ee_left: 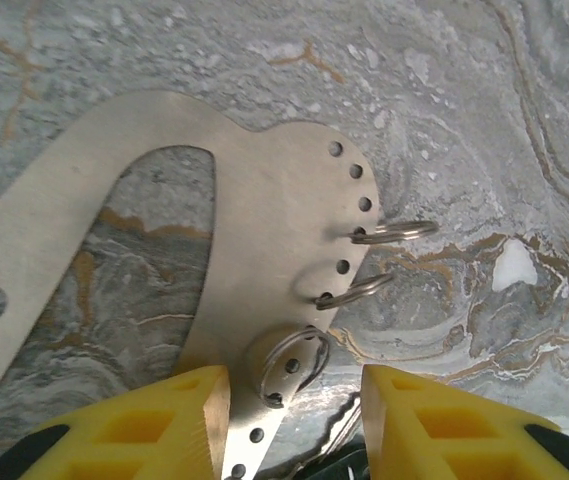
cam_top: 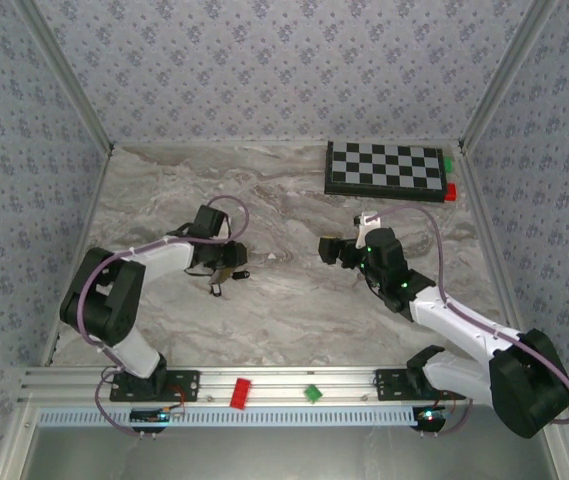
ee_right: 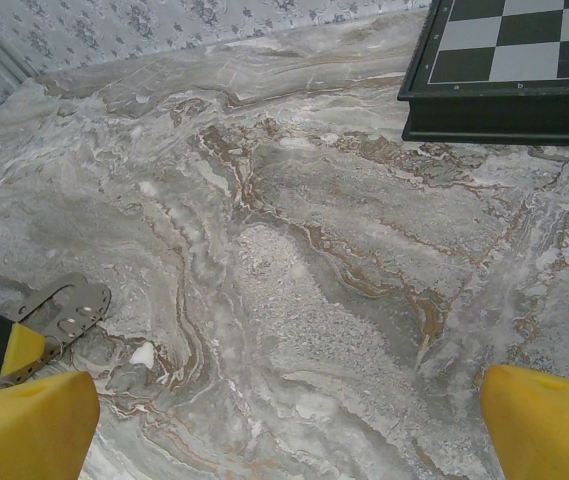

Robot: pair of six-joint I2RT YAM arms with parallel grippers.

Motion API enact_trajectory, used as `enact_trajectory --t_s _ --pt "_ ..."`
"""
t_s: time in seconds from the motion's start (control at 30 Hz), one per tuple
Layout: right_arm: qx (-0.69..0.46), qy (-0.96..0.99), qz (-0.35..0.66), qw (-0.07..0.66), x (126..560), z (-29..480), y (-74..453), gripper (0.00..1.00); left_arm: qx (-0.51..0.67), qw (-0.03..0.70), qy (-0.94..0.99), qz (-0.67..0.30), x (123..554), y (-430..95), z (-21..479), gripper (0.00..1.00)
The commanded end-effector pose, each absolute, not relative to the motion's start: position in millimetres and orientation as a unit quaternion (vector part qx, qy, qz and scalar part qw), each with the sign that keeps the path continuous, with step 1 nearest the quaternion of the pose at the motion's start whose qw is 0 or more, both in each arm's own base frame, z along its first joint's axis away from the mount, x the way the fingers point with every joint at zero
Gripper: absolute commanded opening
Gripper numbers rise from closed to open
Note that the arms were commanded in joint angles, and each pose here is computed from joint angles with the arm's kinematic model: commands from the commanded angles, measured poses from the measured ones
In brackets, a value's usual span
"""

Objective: Put the keys on the keyring

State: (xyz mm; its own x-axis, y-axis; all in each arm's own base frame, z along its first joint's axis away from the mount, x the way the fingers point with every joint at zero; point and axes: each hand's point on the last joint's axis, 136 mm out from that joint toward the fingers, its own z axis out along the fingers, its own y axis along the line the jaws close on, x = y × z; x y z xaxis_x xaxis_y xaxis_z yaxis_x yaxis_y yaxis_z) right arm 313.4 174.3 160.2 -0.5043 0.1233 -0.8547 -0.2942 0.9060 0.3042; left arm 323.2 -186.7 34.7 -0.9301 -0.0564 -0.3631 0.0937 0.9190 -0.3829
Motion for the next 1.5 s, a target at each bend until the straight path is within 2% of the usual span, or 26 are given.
enact_trajectory --t_s 0.0,0.5,0.67,0.83,1.17,1.47 --pt "-0.055 0.838 0.204 0.503 313 162 174 1.00 0.031 0.192 0.956 -0.221 329 -200 41 0.37" --pt "-0.057 0.840 0.203 0.500 314 159 175 1.00 0.047 0.186 0.957 -0.218 327 -206 36 0.31" --pt "-0.059 0.841 0.206 0.497 314 157 177 0.99 0.053 0.186 0.960 -0.200 328 -202 36 0.34" --pt "-0.061 0.841 0.209 0.495 314 157 179 1.00 0.081 0.195 0.963 -0.168 327 -203 42 0.42" --pt "-0.062 0.842 0.207 0.494 314 156 179 0.99 0.109 0.188 0.967 -0.132 334 -203 29 0.43" --pt "-0.064 0.842 0.208 0.494 314 157 180 1.00 0.123 0.180 0.965 -0.146 324 -210 27 0.42"
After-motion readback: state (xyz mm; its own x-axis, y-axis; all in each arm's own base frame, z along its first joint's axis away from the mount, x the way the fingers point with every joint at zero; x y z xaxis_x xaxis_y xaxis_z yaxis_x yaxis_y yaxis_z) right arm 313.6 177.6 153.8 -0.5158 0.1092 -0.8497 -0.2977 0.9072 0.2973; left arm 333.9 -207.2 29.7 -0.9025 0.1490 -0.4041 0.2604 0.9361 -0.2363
